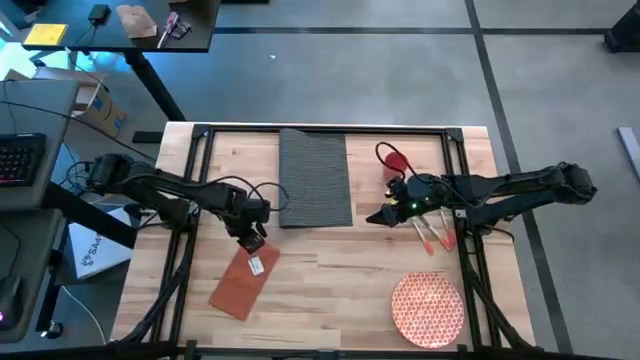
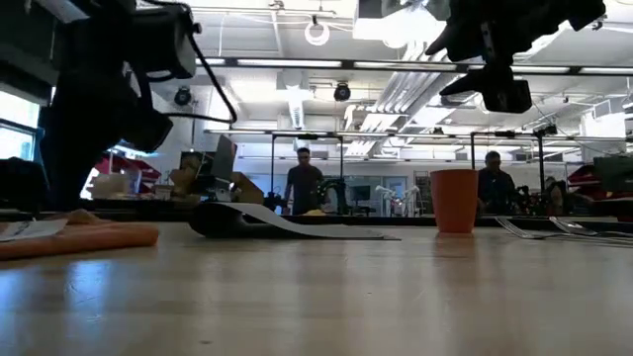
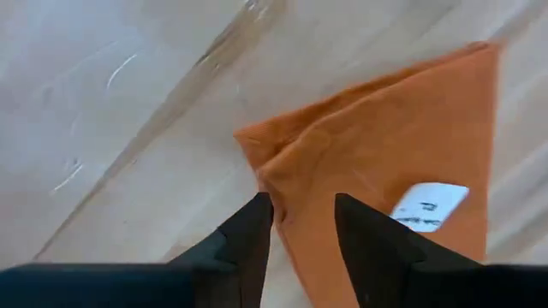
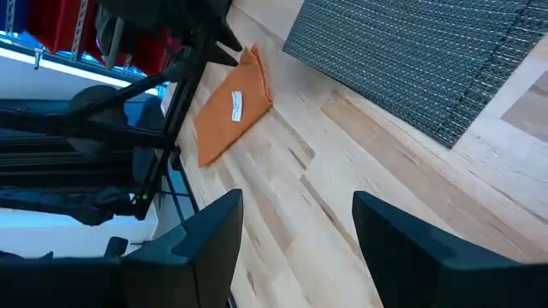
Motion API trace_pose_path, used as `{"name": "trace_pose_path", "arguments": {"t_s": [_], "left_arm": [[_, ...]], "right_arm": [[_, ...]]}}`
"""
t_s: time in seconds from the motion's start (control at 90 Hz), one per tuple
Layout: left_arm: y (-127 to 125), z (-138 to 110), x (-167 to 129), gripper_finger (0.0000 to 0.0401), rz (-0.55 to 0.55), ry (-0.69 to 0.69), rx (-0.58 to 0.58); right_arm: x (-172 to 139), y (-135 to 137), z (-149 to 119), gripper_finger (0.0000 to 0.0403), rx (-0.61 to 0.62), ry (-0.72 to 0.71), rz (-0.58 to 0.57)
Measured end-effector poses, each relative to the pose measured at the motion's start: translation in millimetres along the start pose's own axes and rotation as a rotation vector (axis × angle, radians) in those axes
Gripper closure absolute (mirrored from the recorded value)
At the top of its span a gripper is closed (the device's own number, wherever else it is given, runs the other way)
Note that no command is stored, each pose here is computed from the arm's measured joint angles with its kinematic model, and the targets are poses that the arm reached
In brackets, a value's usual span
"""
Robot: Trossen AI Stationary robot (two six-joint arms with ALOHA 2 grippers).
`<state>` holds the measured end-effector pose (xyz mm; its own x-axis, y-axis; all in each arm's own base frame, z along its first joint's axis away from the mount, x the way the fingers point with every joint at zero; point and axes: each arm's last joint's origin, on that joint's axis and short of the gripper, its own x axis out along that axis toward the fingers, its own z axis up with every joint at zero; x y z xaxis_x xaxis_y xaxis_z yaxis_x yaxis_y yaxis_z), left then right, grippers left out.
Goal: Set table place
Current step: Move the orange napkin to the center of the table
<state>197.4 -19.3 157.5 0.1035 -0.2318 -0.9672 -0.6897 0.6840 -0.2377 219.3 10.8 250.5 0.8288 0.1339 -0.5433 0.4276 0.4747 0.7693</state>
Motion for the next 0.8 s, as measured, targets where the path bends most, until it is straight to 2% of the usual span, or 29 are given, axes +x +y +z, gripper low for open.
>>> {"name": "trace_pose_path", "arguments": {"t_s": [0.144, 0.333, 0.467, 0.622, 0.8], "left_arm": [[4.9, -1.3, 5.9, 0.0321, 0.025, -0.019, -0.018], [-2.8, 3.7, 2.1, 0.0390, -0.021, -0.067, 0.021], [-12.8, 7.1, -11.7, 0.0398, -0.047, -0.074, 0.053], [-31.4, 9.5, -55.2, 0.0401, -0.073, -0.097, 0.164], [-54.3, 14.1, -140.5, 0.0401, -0.155, -0.230, 0.297]], "right_arm": [[0.0, -0.3, 0.0, 0.0199, -0.011, -0.003, -0.005], [0.0, -0.5, -0.1, 0.0199, -0.010, -0.003, -0.007], [0.0, -0.5, 0.0, 0.0199, -0.009, -0.003, -0.007], [0.1, -0.5, -0.1, 0.0199, -0.009, -0.003, -0.007], [0.0, -0.7, 0.5, 0.0198, -0.016, -0.021, -0.016]]}}
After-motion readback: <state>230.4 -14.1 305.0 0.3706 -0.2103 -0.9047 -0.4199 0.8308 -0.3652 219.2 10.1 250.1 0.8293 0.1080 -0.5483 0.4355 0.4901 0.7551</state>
